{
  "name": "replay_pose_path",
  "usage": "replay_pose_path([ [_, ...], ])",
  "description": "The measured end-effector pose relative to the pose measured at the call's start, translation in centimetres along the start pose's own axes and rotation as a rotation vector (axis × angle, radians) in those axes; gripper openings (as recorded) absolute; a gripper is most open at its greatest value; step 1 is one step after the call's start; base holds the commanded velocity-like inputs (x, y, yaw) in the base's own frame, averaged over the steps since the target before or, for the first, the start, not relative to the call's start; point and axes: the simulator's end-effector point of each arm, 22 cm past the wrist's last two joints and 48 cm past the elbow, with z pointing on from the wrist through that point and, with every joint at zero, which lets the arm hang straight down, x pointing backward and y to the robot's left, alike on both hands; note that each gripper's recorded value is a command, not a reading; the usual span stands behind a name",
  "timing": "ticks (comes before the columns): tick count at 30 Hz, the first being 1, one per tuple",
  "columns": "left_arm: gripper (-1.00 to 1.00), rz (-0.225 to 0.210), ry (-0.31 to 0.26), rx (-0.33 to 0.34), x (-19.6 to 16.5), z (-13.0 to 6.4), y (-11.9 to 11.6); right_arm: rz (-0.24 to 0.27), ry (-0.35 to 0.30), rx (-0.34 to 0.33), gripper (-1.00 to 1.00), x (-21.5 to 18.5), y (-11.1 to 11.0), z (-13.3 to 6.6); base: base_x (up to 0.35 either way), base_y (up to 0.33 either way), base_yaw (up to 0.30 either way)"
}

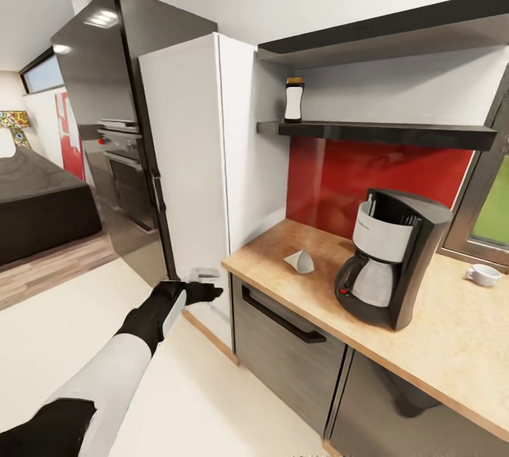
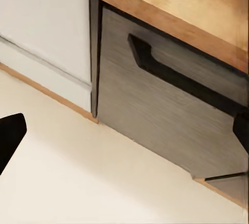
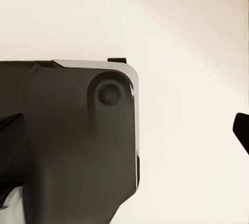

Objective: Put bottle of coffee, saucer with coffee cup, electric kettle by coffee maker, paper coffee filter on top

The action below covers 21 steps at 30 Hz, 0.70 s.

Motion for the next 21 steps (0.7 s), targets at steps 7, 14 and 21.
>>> replay_pose_path([
  [7, 1.00, 0.007, 0.016, 0.020, -3.1, -0.4, -2.5, -0.004, 0.006, 0.006, 1.00, 0.3, -0.5, 0.0, 0.000, 0.000, -0.262],
  [14, 1.00, 0.006, 0.047, 0.011, -2.3, -0.4, -2.5, -0.007, 0.010, 0.008, 1.00, 0.4, -0.6, -0.1, 0.000, 0.000, -0.266],
  [21, 1.00, 0.002, 0.057, -0.063, -1.7, -0.3, -0.8, -0.008, 0.011, 0.008, 1.00, 0.5, -0.6, -0.1, 0.000, 0.000, -0.267],
])
